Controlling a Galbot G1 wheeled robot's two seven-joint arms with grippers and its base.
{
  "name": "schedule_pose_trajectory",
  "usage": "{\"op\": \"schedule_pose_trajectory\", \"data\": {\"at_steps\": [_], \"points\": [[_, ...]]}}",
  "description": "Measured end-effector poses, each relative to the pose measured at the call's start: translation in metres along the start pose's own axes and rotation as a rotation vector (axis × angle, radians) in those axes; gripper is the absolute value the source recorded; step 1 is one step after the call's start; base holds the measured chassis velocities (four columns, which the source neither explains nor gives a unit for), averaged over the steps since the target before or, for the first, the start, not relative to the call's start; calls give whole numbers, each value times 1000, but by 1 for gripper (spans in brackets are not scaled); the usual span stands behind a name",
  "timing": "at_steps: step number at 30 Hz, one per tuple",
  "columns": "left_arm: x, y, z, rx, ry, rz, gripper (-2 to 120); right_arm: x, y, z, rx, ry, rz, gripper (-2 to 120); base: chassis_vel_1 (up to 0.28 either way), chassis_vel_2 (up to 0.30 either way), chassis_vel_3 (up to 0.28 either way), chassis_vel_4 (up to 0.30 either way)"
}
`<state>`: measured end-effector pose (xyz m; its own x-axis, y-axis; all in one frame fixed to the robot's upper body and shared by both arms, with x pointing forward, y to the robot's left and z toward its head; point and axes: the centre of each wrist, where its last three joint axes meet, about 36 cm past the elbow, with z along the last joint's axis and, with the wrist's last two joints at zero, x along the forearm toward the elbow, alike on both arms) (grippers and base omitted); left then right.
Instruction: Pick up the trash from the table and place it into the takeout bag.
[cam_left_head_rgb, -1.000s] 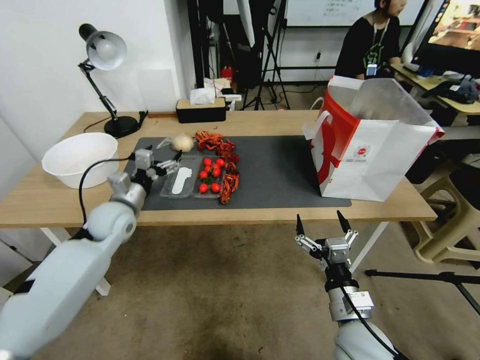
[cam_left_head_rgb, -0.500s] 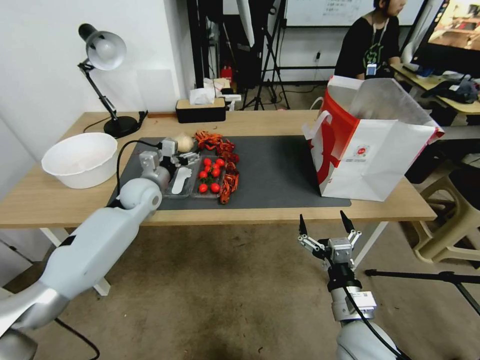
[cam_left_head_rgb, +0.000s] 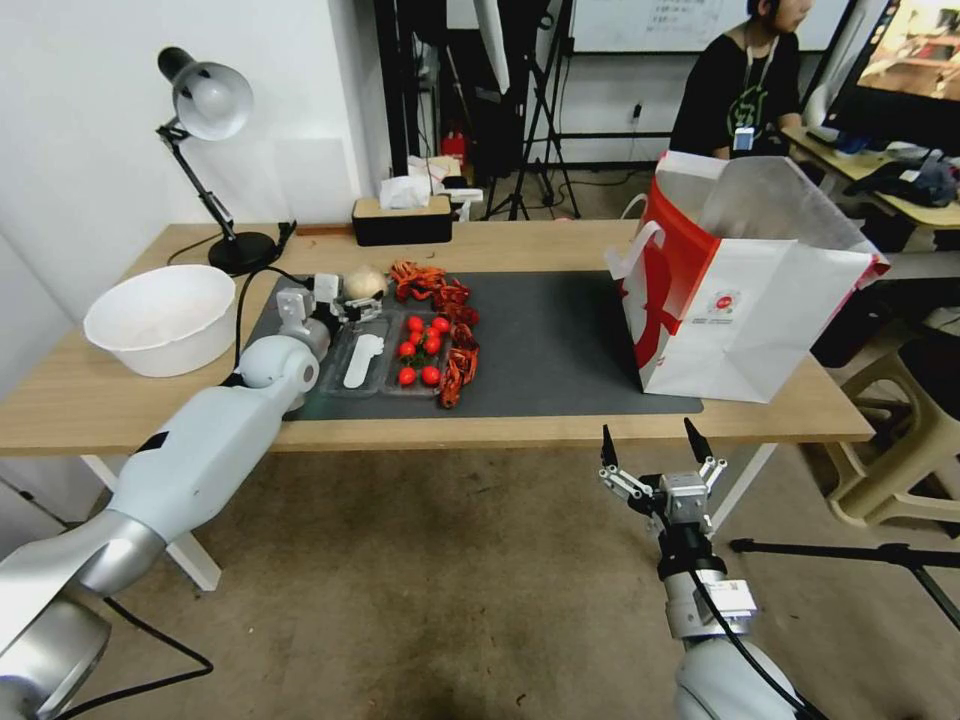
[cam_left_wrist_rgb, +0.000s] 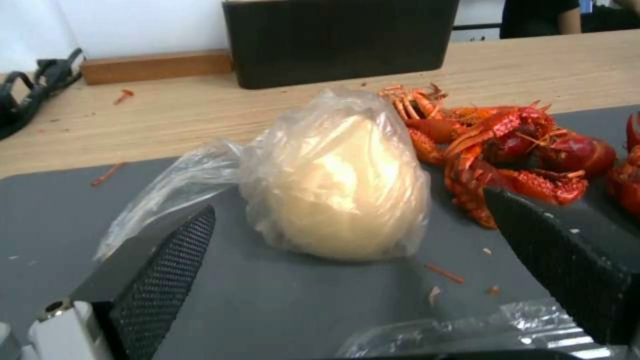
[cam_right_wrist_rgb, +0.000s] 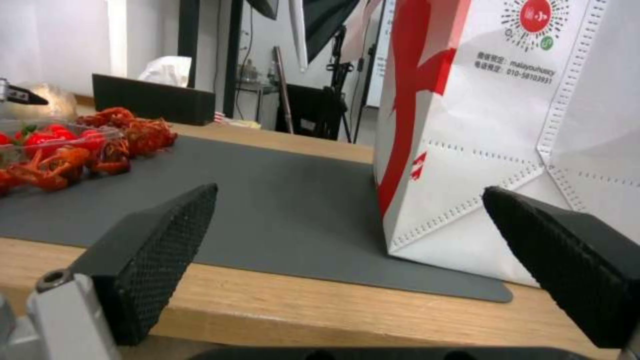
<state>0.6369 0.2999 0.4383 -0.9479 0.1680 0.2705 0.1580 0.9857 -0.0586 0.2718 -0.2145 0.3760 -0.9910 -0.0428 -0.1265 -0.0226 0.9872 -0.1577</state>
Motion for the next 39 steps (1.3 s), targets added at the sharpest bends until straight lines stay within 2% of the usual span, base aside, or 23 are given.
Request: {"op": "schedule_pose_trajectory", "data": {"at_steps": [10, 17, 20, 23, 24, 28, 29, 32, 33, 37, 39], "points": [[-17, -11, -1, -1, 23, 4, 100, 0, -1, 1, 2, 1, 3, 100, 0, 0, 0, 0], [-30, -9, -3, -19, 21, -8, 100, 0, -1, 1, 2, 3, 5, 100, 0, 0, 0, 0], [-34, -7, -2, -25, 21, -15, 95, 0, -1, 2, 3, 3, 6, 100, 0, 0, 0, 0], [-38, -3, 0, -31, 25, -26, 82, 0, -2, 2, 4, 3, 7, 100, 0, 0, 0, 0], [-38, -3, 0, -31, 25, -26, 82, 0, -2, 2, 4, 3, 7, 100, 0, 0, 0, 0], [-40, 1, 1, -33, 21, -33, 62, 0, -2, 3, 5, 4, 8, 100, 0, 0, 0, 0], [-40, 1, 1, -33, 21, -33, 62, 0, -2, 3, 5, 4, 8, 100, 0, 0, 0, 0], [-41, 3, 1, -35, 20, -37, 49, 0, -2, 3, 5, 4, 8, 100, 0, 0, 0, 0], [-41, 3, 1, -35, 20, -37, 49, 0, -2, 3, 5, 4, 8, 100, 0, 0, 0, 0], [-40, 5, 1, -38, 18, -38, 30, 0, -2, 3, 5, 5, 8, 100, 0, 0, 0, 0], [-40, 6, 1, -38, 17, -38, 25, 0, -2, 3, 5, 5, 7, 100, 0, 0, 0, 0]]}}
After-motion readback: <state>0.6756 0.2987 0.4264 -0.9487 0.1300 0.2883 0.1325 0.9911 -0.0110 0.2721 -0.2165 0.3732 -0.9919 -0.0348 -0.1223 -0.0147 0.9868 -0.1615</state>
